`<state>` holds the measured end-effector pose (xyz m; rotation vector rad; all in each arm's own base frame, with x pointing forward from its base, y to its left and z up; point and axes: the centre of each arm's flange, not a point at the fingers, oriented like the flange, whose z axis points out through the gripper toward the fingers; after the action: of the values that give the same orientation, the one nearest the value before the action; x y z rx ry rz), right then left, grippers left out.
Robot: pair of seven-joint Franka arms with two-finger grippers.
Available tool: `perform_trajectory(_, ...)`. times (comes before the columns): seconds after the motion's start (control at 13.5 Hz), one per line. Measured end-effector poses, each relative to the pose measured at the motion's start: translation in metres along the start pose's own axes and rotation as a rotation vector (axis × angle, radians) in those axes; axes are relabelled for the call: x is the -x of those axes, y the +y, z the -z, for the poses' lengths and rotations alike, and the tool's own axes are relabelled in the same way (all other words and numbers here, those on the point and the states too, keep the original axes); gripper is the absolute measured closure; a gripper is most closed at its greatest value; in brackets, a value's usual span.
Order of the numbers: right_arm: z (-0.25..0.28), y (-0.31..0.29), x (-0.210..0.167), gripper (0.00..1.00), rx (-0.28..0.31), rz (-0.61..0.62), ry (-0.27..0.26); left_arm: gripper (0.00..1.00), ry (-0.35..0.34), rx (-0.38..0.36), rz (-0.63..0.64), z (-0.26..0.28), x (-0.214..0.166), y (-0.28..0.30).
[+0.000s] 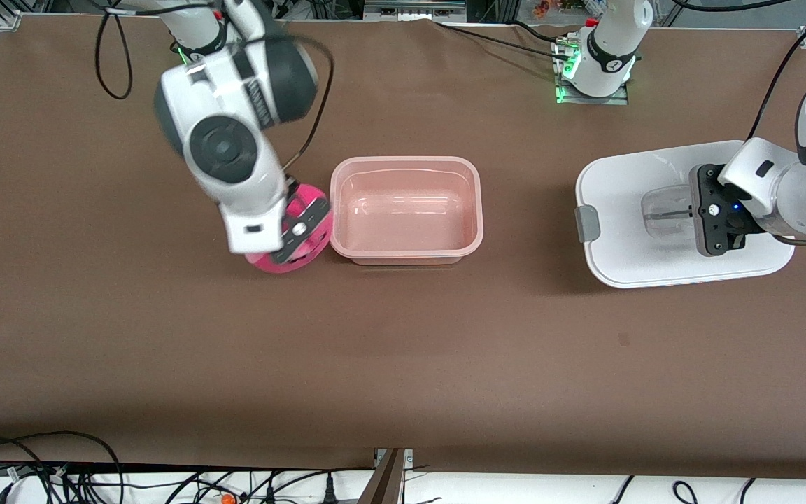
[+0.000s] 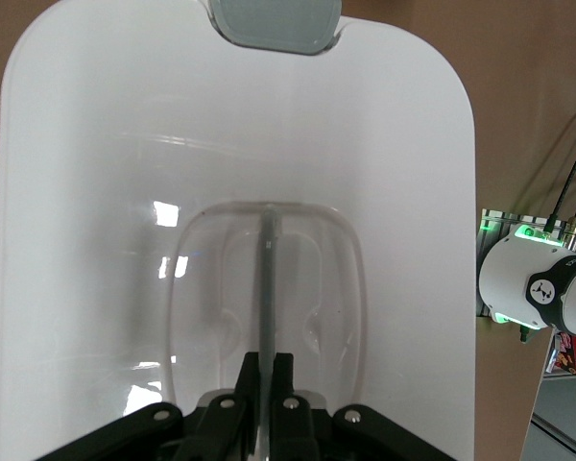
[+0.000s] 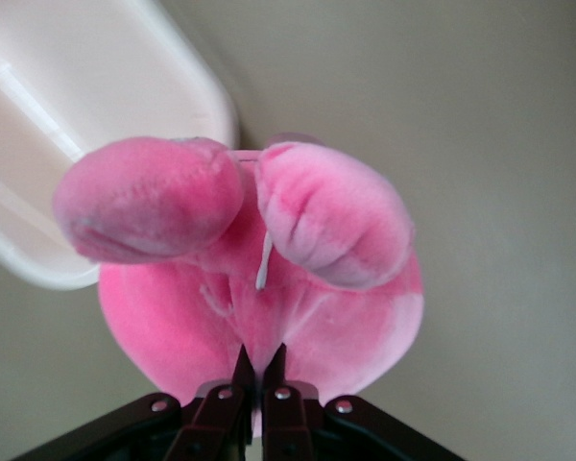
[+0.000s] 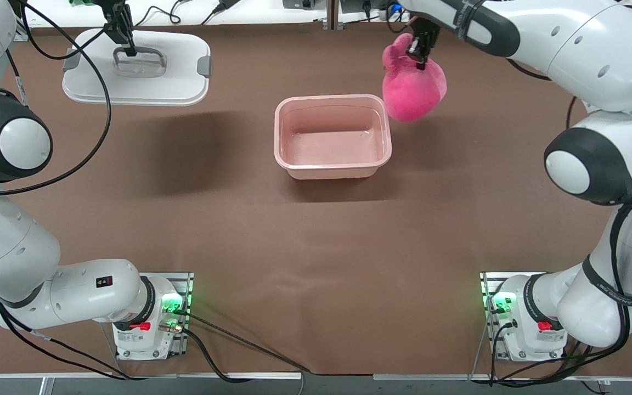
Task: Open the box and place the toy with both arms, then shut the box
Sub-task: 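Carry the pink plush over the open pink box with the right gripper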
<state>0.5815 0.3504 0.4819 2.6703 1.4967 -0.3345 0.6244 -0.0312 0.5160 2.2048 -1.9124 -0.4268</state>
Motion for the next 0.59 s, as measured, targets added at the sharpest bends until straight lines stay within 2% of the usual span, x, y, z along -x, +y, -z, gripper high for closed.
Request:
perform_trajectory(0.3,0.026,-0.050,-0.011,0.95,0.011,0.272,-0.013,0.93,-0.003,-0.002,-0.017,0.001,-0.010,0.002)
perform_trajectory(0.59,0.022,-0.117,-0.038,0.95,0.068,0.417,-0.050,0.93,-0.007,-0.003,-0.028,0.001,-0.017,0.004)
